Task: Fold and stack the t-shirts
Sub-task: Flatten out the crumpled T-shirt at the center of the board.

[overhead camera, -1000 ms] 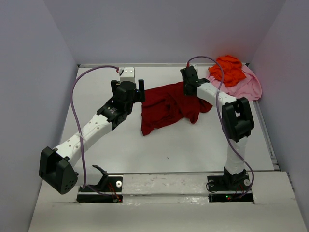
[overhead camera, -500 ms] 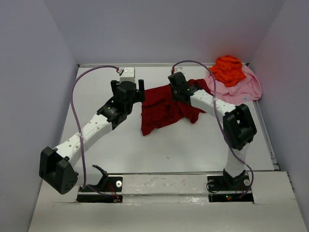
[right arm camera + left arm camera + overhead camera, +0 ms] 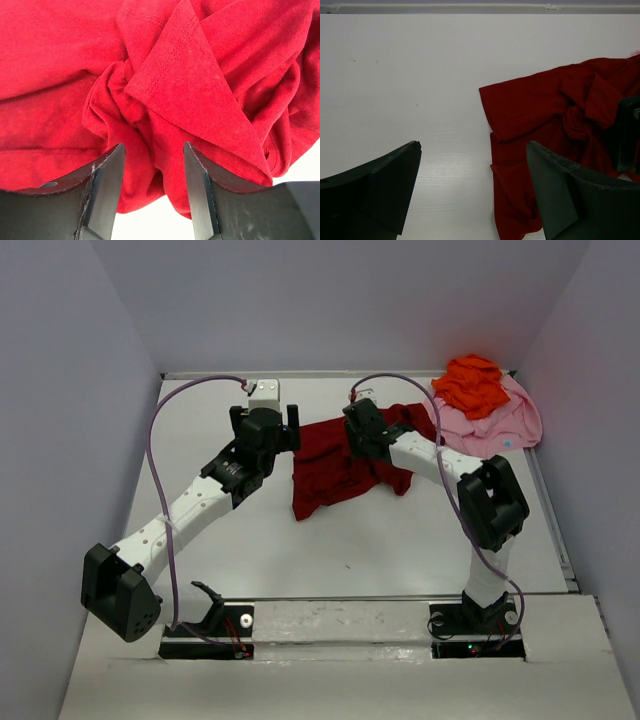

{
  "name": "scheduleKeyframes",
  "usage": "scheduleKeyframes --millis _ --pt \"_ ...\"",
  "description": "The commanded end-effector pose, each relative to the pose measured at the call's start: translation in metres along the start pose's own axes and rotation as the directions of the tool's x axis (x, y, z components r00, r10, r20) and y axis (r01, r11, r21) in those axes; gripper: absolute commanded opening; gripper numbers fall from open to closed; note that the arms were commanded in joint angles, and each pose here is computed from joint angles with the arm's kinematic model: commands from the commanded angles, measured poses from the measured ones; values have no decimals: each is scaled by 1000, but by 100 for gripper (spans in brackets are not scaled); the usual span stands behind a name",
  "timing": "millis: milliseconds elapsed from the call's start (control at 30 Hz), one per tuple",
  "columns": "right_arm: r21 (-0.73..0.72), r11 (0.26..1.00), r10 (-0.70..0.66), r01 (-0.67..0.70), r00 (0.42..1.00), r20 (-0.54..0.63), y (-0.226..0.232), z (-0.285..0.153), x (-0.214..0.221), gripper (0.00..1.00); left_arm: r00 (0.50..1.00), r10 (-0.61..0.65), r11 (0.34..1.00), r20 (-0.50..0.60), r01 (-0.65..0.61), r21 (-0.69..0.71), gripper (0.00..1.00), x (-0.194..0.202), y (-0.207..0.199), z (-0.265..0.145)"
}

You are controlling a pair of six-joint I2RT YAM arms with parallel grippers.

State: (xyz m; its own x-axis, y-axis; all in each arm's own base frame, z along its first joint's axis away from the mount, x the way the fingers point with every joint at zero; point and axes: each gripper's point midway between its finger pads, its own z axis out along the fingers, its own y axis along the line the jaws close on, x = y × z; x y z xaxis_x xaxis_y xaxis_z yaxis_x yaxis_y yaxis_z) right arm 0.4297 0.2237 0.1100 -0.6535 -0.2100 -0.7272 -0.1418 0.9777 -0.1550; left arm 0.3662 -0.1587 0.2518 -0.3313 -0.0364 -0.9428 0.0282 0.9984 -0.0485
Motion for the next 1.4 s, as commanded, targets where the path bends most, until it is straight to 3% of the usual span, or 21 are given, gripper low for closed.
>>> scheduleKeyframes --millis 0,400,967,1167,1367 --pt "31 999 -22 20 998 61 0 8 -26 56 998 -27 1000 57 26 16 96 -25 -5 -5" --pt "28 997 -70 67 992 101 19 37 -62 57 998 -23 999 59 21 32 96 -27 -7 -6" --pt "80 994 -71 71 997 6 13 64 -22 56 997 -27 999 66 24 42 96 -30 -8 -8" --pt "98 993 -61 61 998 -7 4 70 -19 43 997 -29 999 66 26 47 96 -30 -9 -9" --pt "105 992 -72 73 997 -18 3 73 -14 38 997 -31 998 67 28 48 96 -30 -9 -9"
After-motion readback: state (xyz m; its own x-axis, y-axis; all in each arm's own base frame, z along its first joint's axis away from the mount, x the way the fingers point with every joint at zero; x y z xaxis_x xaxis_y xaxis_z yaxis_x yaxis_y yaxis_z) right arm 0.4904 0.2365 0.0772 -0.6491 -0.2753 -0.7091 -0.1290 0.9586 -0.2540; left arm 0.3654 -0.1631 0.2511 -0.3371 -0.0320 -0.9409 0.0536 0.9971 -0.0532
